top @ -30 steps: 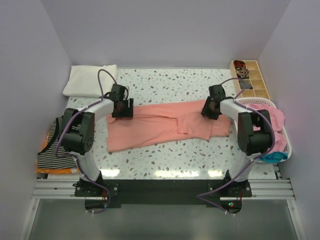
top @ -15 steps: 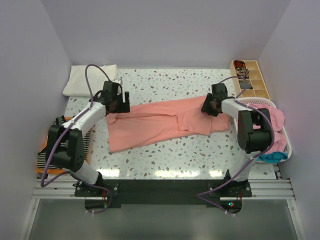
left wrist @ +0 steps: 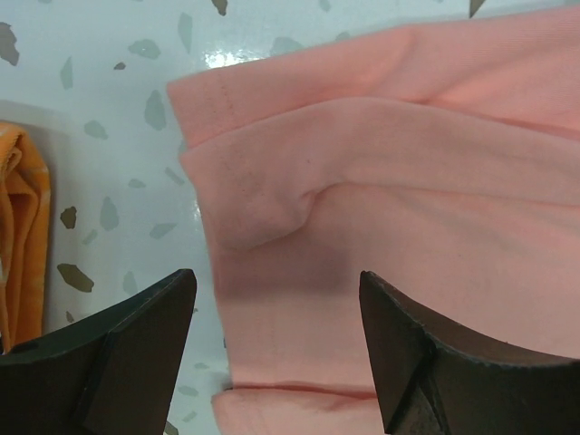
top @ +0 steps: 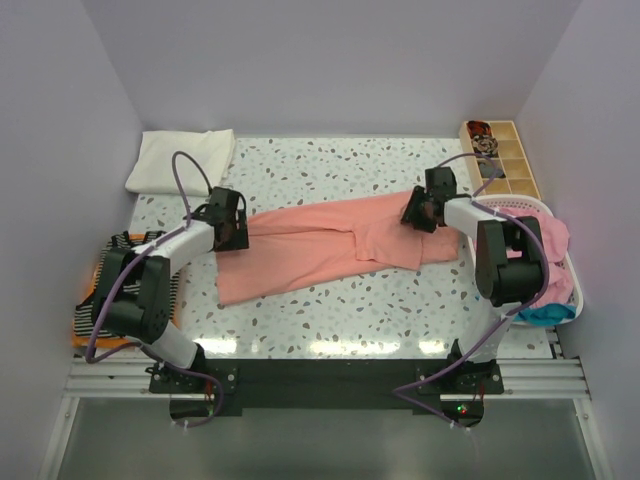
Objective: Fold and stack the t-shirts
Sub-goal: Fold the other side of the tshirt into a rectangle
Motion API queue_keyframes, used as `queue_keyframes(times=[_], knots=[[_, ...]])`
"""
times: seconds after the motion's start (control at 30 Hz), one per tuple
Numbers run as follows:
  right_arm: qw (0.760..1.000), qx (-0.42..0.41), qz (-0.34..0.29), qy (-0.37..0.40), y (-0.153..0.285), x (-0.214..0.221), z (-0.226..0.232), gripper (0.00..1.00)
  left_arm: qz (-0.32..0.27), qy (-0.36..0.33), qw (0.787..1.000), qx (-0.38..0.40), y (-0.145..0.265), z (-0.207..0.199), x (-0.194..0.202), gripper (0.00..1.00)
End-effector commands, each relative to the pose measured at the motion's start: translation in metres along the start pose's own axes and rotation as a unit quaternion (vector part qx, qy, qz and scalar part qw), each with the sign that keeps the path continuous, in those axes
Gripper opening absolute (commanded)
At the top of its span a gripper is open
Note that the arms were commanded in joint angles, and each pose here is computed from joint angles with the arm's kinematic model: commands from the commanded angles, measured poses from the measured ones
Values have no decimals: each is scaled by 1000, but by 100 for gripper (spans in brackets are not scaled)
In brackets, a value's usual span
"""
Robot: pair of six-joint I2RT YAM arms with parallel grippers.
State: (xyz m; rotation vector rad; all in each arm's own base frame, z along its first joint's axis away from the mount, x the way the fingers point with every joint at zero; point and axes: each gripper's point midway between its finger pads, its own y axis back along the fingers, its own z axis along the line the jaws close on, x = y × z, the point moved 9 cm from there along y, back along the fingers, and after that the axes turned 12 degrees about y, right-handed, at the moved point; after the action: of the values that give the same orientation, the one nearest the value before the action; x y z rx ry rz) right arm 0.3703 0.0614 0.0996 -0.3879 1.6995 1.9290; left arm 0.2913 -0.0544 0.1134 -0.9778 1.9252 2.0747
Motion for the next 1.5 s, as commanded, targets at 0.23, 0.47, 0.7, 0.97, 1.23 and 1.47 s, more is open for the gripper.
queue_keyframes(times=[0.23,0.47,0.7,0.97,1.23,1.47], knots=[[999,-29,33,3,-14,15,2,48,-94,21,995,-32,-12,3,-19,66],[999,-27,37,5,-15,16,2,48,-84,12,995,-45,-17,5,-15,50],[999,-26,42,4,-19,17,1,48,-80,6,996,-47,-20,7,-11,52],[999,-24,46,6,-20,18,1,49,-74,-5,996,-53,-32,6,-8,30],[999,-17,51,7,-23,20,-1,49,-76,-13,994,-73,-23,10,-13,10],[999,-1,51,9,-25,18,-4,49,-68,-27,991,-115,8,16,-29,0]])
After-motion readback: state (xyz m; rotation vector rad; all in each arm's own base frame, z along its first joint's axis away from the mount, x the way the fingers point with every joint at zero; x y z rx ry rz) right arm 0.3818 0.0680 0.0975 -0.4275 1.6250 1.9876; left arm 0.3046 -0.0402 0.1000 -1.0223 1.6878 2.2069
